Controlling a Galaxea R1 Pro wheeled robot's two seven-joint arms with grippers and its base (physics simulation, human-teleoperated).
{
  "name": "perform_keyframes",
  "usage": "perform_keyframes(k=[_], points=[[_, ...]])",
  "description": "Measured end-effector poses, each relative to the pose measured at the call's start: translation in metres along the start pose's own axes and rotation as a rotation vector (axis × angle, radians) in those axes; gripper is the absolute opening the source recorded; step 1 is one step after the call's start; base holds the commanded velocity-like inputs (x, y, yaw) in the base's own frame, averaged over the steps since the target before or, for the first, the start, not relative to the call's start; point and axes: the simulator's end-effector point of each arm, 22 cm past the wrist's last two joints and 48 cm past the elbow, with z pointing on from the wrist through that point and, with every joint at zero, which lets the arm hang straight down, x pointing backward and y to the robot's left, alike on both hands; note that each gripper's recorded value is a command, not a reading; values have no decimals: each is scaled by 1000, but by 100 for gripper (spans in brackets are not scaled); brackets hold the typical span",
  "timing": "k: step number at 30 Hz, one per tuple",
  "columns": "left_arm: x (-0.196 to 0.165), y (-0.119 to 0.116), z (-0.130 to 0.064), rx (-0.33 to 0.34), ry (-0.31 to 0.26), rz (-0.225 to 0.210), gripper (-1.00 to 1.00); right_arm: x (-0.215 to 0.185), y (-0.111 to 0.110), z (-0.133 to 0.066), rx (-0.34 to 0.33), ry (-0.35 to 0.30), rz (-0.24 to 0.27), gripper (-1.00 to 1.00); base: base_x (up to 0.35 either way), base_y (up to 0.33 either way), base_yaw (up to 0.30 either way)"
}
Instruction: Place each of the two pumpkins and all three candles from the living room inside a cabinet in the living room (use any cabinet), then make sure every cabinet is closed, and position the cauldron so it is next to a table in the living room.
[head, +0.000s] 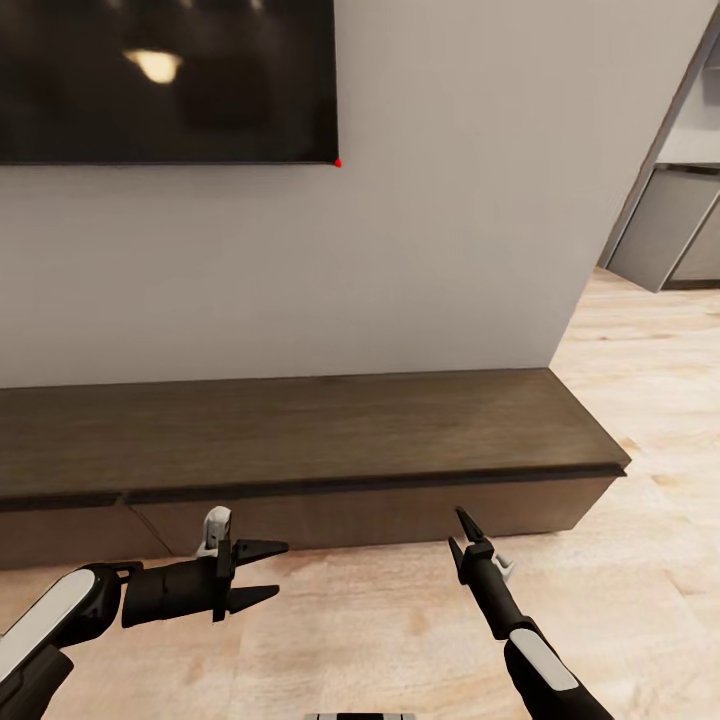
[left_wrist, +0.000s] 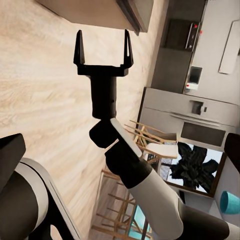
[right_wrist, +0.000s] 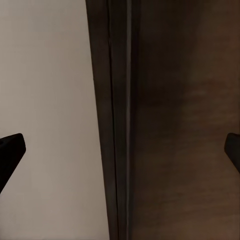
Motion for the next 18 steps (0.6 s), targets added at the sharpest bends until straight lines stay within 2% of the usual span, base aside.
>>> perform_keyframes(k=[18], points=[[-1, -1, -1, 2, -2, 0, 100, 2, -2, 0, 8, 7, -6, 100, 115, 0, 0]])
